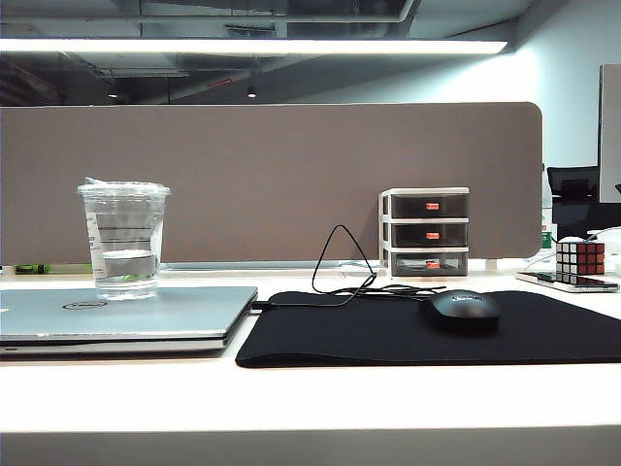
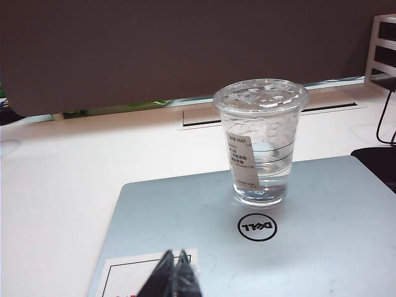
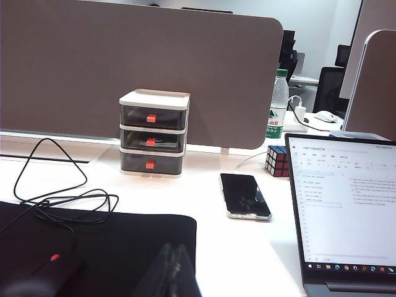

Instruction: Pick up the coffee cup and place it over the laptop.

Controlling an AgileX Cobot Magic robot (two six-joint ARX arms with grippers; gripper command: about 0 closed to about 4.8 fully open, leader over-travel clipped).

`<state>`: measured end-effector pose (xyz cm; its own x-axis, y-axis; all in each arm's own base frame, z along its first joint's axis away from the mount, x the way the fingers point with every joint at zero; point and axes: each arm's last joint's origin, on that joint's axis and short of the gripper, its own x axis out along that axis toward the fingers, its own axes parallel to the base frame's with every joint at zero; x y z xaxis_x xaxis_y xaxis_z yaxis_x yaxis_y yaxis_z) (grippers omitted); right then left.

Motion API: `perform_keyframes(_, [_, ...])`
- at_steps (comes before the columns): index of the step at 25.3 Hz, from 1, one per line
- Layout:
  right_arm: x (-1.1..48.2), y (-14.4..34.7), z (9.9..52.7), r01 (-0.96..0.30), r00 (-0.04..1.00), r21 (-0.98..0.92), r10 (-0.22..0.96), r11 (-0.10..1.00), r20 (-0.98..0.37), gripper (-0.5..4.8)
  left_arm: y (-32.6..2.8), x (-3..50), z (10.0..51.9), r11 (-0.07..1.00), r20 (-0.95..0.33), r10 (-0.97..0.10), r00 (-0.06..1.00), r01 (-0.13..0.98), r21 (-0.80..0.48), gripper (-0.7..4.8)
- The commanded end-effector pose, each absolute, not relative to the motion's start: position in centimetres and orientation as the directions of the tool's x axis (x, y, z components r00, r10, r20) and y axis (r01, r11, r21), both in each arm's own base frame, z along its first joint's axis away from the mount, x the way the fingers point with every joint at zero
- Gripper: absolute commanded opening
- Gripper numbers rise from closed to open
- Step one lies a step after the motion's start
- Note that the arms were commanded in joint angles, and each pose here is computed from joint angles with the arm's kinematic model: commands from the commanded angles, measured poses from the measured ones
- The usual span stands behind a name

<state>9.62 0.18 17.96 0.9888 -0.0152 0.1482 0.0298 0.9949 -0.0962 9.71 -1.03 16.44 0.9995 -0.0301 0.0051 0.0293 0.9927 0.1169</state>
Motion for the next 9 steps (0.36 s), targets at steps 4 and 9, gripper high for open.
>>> perform_keyframes(4, [9.65,0.18,17.87,0.028,0.988,-0.093,-0.014,0.995,0.155,-0.05,-1.0,9.68,16.72,0.993,0.02,-0.026,0.999,0.024,0.114,-0.03])
perform_keyframes(9, [9.65,0.18,17.84,0.028,0.988,-0.093,-0.014,0.995,0.153,-0.05,-1.0,9.68,16.72,0.993,0.02,-0.026,0.999,0.024,0.114,-0.03])
